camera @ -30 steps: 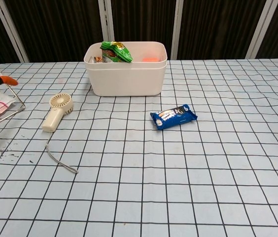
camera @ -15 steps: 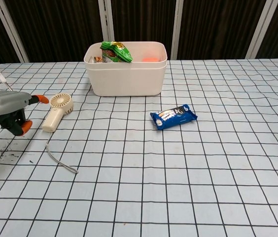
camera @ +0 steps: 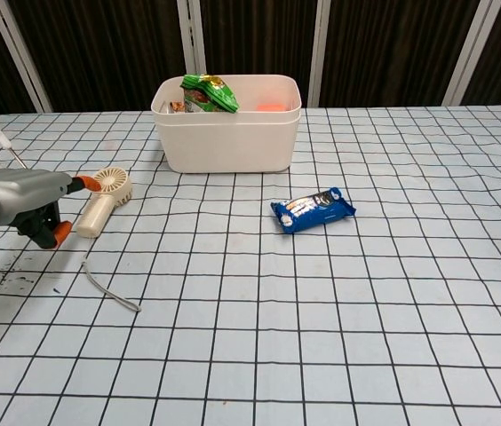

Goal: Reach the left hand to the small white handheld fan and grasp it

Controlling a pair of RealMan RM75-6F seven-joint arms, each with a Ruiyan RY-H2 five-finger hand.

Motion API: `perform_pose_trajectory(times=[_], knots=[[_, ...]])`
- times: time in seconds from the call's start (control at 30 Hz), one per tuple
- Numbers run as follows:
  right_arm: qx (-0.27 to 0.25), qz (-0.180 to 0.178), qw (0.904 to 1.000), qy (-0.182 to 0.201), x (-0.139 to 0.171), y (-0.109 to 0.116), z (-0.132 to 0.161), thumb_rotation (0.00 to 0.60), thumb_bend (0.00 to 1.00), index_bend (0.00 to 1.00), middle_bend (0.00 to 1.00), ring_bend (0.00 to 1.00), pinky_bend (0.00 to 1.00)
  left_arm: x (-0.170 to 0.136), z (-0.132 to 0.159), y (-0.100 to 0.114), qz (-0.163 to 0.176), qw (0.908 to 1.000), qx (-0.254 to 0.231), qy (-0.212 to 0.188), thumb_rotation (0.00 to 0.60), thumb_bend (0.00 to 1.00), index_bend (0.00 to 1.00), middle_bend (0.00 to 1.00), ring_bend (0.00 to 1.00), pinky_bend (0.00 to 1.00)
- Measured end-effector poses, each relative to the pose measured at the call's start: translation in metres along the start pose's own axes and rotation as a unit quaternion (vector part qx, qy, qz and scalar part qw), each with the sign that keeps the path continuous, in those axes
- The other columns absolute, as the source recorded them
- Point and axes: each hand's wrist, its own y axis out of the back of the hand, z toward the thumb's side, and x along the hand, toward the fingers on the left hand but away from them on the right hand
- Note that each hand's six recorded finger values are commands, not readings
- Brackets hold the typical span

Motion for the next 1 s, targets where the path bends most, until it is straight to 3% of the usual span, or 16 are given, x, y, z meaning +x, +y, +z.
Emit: perform_pose_trajectory(times=[1.0], knots=[[-0.002, -0.003, 1.0000, 0.001, 0.0002, 0.0015, 0.0001, 0.600, 0.29, 0.00, 0.00, 0.00, 0.06, -0.0003, 0.0045, -0.0074, -0.008, 0.9998, 0.017, 0.004, 0.600, 0.82, 0.00, 0.90, 0.76, 0.91]])
